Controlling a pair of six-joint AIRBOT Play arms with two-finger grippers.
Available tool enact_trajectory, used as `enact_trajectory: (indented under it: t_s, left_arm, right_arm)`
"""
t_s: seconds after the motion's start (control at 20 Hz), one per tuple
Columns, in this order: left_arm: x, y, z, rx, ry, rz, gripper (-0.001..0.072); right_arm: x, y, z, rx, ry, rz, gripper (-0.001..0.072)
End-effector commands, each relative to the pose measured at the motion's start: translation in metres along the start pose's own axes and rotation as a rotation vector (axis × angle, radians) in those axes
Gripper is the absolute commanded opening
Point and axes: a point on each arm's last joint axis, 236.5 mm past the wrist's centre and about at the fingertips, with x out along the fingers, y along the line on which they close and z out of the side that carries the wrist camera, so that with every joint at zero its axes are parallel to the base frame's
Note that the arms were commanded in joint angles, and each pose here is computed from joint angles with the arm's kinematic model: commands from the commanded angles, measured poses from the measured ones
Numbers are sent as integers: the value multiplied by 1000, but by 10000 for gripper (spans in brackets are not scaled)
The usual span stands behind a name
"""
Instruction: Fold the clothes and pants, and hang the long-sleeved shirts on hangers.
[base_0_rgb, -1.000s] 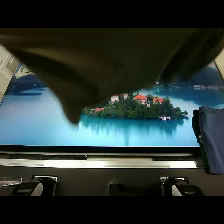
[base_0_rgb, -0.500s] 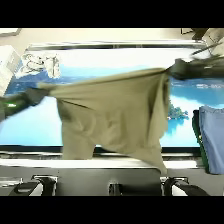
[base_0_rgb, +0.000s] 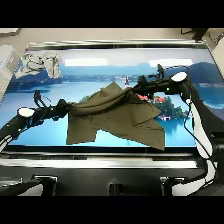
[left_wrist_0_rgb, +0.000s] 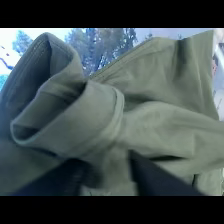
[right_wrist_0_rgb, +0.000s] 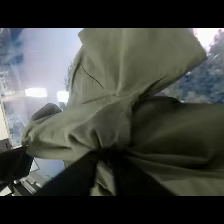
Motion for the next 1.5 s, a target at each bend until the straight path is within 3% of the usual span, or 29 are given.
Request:
enact_trajectory:
  t_s: [0.0,0.05,0.2,0.3,0.55,0.9,0.95,1.0,1.05,1.1,1.2,1.45]
  left_arm:
    - [-13,11,10,99,97,6,569]
    - [-31,29,21,129,128,54,575]
    - [-83,107,19,27,255,239,574]
    - [-92,139,-15,-42,363,286,569]
    - [-54,121,-67,-1,421,151,567]
    - [-17,91,-107,67,512,115,567]
    - [-11,88,-111,56,515,108,535]
    - [-6,84,-111,45,507,98,456]
    - [-2,79,-110,35,493,85,341]
    - [0,75,-110,36,490,73,175]
    - [-2,73,-114,75,510,55,21]
    - [-8,65,-115,103,513,35,19]
  right_arm:
    - [-43,-30,5,-10,55,-75,411]
    - [-78,-48,2,8,86,-131,497]
    - [-169,-121,-34,140,173,-387,522]
    - [-195,-159,-74,203,220,-508,596]
    - [-172,-194,-159,285,268,-502,620]
    - [-169,-203,-183,311,299,-516,620]
    - [-171,-205,-185,310,309,-529,620]
    - [-174,-209,-189,310,322,-548,621]
    - [-177,-215,-193,313,335,-576,643]
    - [-178,-223,-200,340,342,-610,662]
    - [-168,-231,-216,380,360,-600,664]
    - [-124,-225,-222,449,274,-437,660]
